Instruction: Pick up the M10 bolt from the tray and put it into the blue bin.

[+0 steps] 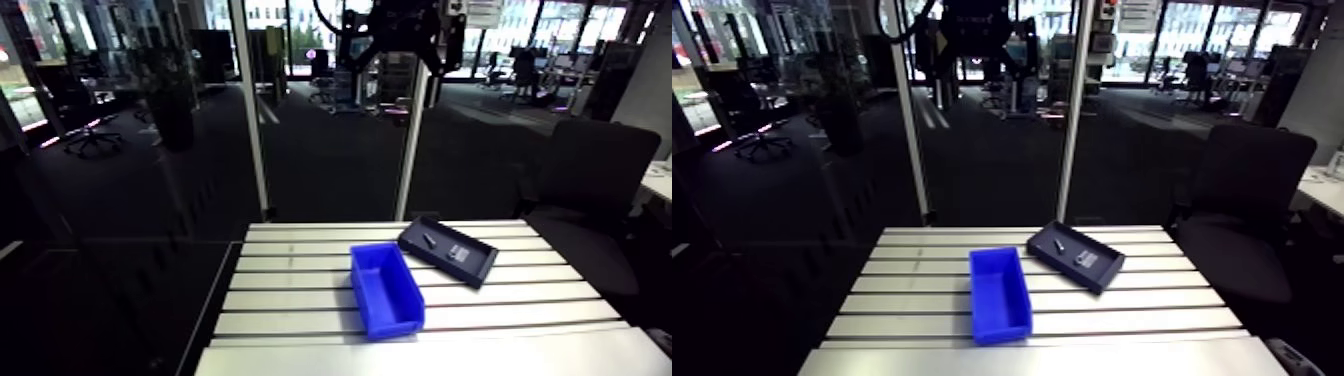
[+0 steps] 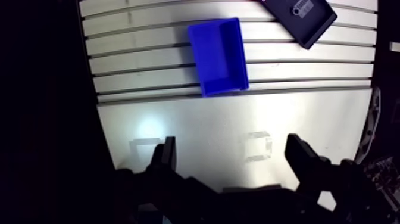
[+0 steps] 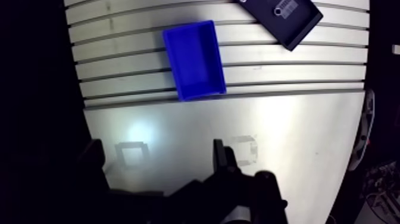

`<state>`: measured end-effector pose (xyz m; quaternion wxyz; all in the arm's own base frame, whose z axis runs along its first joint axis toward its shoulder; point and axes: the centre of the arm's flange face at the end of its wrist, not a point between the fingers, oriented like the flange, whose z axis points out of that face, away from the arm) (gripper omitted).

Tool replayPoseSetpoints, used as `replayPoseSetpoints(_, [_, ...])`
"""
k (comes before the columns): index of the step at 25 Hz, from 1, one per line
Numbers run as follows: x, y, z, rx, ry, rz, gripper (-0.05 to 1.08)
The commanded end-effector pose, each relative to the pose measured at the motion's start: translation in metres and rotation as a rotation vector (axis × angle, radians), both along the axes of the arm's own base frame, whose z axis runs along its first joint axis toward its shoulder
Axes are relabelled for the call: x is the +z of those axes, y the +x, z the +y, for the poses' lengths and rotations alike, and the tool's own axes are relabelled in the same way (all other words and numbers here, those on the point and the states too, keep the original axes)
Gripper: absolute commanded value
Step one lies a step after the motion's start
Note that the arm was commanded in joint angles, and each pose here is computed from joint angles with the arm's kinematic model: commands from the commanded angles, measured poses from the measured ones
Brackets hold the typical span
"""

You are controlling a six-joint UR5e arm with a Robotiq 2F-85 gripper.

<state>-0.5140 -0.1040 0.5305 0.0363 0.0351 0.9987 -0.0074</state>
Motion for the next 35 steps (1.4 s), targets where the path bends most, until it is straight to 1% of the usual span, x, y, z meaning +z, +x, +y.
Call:
replayPoseSetpoints(1, [0.004,0.004,-0.001,-0.015,0.006,0.009,0.01])
replayPoseSetpoints(17, [0.006,0.003,-0.001,-0.015,0.007,0.013,0.01])
replayPoseSetpoints(19, [0.006,0.002,-0.001,-0.014,0.005,0.021,0.01])
replayPoseSetpoints(22, [0.005,-0.004,0.001,-0.003,0.009,0.064,0.01])
replayPoseSetpoints(24, [-0.001,-0.009,0.003,-0.002,0.022,0.06,0.01])
replayPoseSetpoints(26, [-0.004,-0.012,0.005,0.011,0.046,0.056,0.01])
replayPoseSetpoints(27, [-0.004,-0.012,0.005,0.02,0.049,0.057,0.01])
replayPoseSetpoints(28, [-0.004,-0.012,0.006,0.036,0.05,0.057,0.01])
replayPoseSetpoints(29, [-0.004,-0.013,0.008,0.054,0.047,0.055,0.01])
replayPoseSetpoints(31, [-0.003,-0.015,0.011,0.108,0.046,0.067,0.01])
replayPoseSetpoints(33, [-0.005,-0.022,0.018,0.145,0.046,0.094,0.01])
replayPoseSetpoints(35, [-0.011,-0.031,0.032,0.158,0.043,0.088,0.01])
